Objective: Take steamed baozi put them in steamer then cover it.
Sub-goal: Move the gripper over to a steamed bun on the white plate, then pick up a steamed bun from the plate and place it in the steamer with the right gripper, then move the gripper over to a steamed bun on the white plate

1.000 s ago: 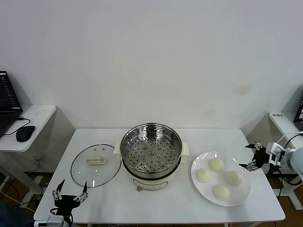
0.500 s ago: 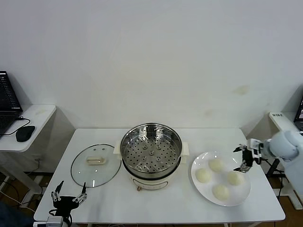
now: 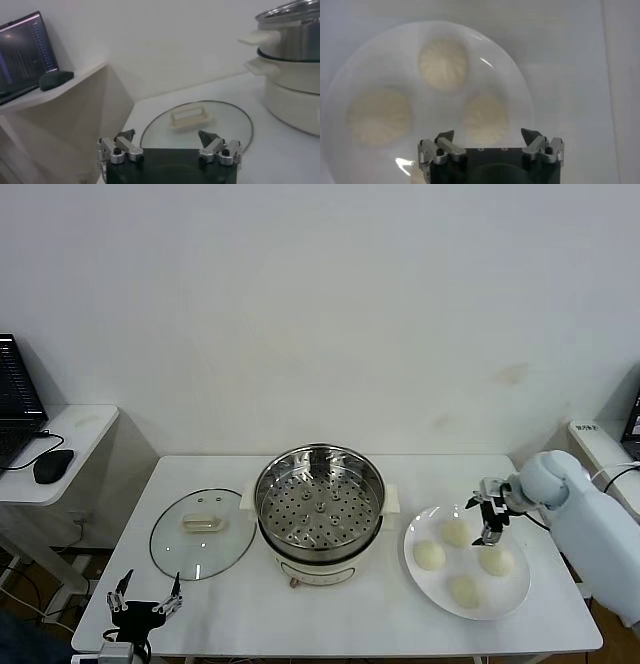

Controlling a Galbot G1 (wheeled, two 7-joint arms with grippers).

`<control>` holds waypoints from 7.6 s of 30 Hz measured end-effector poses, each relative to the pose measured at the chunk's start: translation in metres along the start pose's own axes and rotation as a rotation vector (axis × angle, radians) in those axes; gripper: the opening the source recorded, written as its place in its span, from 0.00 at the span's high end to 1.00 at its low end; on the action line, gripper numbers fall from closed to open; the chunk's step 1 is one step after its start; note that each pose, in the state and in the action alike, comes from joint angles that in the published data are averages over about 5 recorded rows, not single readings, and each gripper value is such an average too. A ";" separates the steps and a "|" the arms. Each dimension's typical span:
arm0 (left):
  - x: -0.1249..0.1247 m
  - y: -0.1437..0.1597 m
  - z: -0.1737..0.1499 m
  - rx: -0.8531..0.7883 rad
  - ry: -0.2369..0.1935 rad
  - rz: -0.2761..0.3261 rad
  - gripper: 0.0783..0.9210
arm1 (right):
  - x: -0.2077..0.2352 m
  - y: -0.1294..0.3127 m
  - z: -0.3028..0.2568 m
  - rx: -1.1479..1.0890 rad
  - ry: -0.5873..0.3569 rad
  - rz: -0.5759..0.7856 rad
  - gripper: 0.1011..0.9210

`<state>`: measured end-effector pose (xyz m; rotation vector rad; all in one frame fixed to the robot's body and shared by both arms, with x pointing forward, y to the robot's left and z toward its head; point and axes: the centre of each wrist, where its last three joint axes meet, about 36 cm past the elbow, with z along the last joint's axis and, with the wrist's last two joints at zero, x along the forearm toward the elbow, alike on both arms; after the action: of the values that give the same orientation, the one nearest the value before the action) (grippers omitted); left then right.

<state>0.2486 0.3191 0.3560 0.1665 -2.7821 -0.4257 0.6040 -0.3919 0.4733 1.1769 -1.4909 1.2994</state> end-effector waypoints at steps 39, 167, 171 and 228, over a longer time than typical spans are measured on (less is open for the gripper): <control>-0.002 -0.001 0.004 0.004 0.008 -0.011 0.12 | 0.008 -0.034 -0.007 -0.069 -0.065 0.027 0.37; 0.011 0.003 -0.002 0.027 0.041 0.011 0.12 | 0.224 -0.146 -0.223 0.284 -0.196 -0.009 0.12; 0.013 0.002 -0.005 0.026 0.042 0.015 0.12 | 0.229 -0.136 -0.195 0.193 -0.162 -0.014 0.12; 0.013 0.000 0.006 0.013 0.097 -0.002 0.12 | 0.000 0.006 -0.099 -0.062 0.034 -0.180 0.12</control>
<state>0.2341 0.3185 0.3540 0.1873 -2.6905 -0.3891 0.5986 -0.2933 0.4851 1.2129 -1.3585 1.1387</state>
